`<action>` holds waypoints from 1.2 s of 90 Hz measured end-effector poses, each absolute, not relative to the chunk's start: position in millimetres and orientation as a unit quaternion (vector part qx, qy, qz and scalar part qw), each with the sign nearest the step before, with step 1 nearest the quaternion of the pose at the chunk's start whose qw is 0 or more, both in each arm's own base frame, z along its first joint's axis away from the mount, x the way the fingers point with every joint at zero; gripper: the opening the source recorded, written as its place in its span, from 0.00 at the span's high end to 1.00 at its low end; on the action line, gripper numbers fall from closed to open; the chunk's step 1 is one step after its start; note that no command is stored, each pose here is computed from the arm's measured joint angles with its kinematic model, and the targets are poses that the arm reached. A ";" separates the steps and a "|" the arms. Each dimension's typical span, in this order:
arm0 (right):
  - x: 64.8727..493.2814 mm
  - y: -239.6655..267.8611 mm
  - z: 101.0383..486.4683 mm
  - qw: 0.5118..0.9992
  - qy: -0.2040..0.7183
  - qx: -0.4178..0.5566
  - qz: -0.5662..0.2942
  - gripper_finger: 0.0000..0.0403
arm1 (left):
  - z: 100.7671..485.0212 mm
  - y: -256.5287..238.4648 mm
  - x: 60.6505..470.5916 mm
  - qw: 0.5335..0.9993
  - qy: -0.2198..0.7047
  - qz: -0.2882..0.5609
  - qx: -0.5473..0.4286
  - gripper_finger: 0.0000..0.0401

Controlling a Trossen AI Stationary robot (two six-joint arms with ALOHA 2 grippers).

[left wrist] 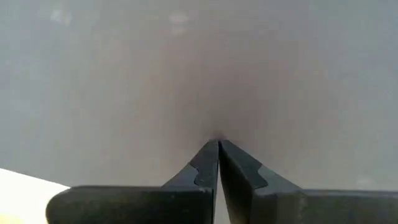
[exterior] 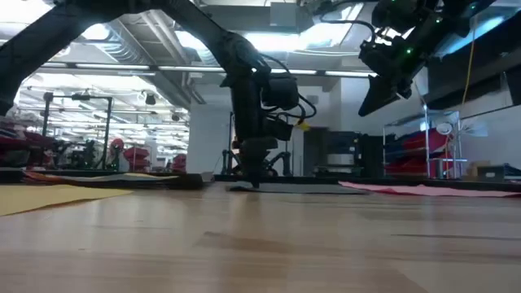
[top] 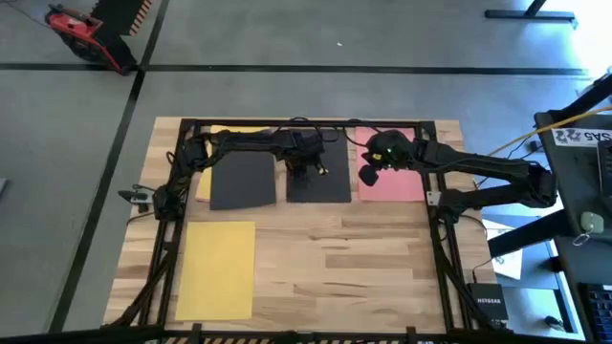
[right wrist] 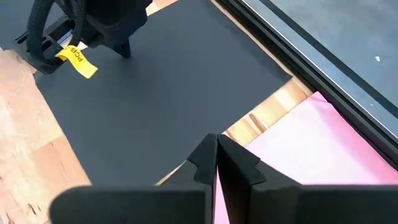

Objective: Organize paper
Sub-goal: Move the black paper to the top center of the table

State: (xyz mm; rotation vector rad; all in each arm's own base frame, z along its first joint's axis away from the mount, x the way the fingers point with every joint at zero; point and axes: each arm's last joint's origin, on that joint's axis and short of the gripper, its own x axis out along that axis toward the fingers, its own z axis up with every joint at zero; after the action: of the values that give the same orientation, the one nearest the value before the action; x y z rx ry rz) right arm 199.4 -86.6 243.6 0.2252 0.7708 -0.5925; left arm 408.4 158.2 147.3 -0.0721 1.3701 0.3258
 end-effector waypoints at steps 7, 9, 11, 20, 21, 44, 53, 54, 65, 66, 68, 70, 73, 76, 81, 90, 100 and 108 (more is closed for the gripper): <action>199.4 -86.6 243.6 0.878 0.370 0.108 -0.284 1.00 | 147.3 158.2 408.4 0.762 0.629 0.150 -0.035 1.00; 199.4 -86.6 243.7 0.878 0.370 0.108 -0.284 1.00 | 147.3 158.1 408.4 0.762 0.629 0.150 -0.035 1.00; 199.4 -86.6 243.7 0.878 0.370 0.108 -0.284 1.00 | 147.4 158.2 408.5 0.762 0.629 0.150 -0.035 1.00; 199.4 -86.6 243.7 0.878 0.370 0.108 -0.284 1.00 | 147.5 158.2 408.5 0.762 0.629 0.150 -0.035 1.00; 199.4 -86.6 243.7 0.878 0.370 0.108 -0.284 1.00 | 147.5 158.2 408.5 0.762 0.629 0.150 -0.035 1.00; 199.4 -86.6 243.7 0.878 0.370 0.108 -0.284 1.00 | 149.4 157.4 407.9 0.761 0.630 0.150 -0.037 1.00; 199.4 -86.6 243.6 0.878 0.370 0.108 -0.284 1.00 | 153.2 156.3 406.2 0.759 0.633 0.149 -0.039 1.00; 199.3 -86.5 243.5 0.878 0.370 0.108 -0.284 1.00 | 153.3 156.2 405.9 0.758 0.634 0.149 -0.039 1.00; 199.4 -86.6 243.5 0.878 0.370 0.108 -0.284 1.00 | 163.0 155.8 405.4 0.766 0.624 0.150 -0.037 1.00; 199.3 -86.6 243.5 0.878 0.370 0.108 -0.284 1.00 | 164.1 155.8 405.4 0.767 0.622 0.151 -0.036 1.00; 199.4 -86.7 243.6 0.878 0.370 0.108 -0.284 1.00 | 165.9 155.9 405.5 0.769 0.619 0.152 -0.036 1.00; 199.4 -86.7 243.6 0.878 0.370 0.108 -0.284 1.00 | 166.9 155.9 405.5 0.771 0.618 0.152 -0.036 1.00; 199.4 -86.6 243.5 0.878 0.370 0.108 -0.284 1.00 | 167.2 155.9 405.5 0.771 0.618 0.152 -0.036 1.00; 199.4 -86.6 243.6 0.878 0.370 0.108 -0.284 1.00 | 167.2 155.9 405.4 0.770 0.618 0.152 -0.035 1.00; 199.4 -86.6 243.6 0.878 0.370 0.108 -0.284 1.00 | 166.8 155.5 405.4 0.770 0.620 0.147 -0.030 1.00; 199.4 -86.6 243.6 0.878 0.370 0.108 -0.284 1.00 | 167.0 151.4 407.3 0.772 0.622 0.131 -0.008 1.00; 199.4 -86.6 243.5 0.878 0.370 0.108 -0.284 1.00 | 167.2 147.0 409.5 0.774 0.622 0.116 0.009 1.00; 199.4 -86.7 243.6 0.878 0.370 0.108 -0.284 1.00 | 167.9 144.9 413.0 0.783 0.612 0.111 0.019 1.00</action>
State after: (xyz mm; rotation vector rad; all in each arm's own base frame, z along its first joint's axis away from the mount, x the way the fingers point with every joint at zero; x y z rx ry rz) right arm 199.4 -86.7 243.6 0.2250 0.7707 -0.5925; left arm 413.0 144.9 167.9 0.0419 1.3214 0.2407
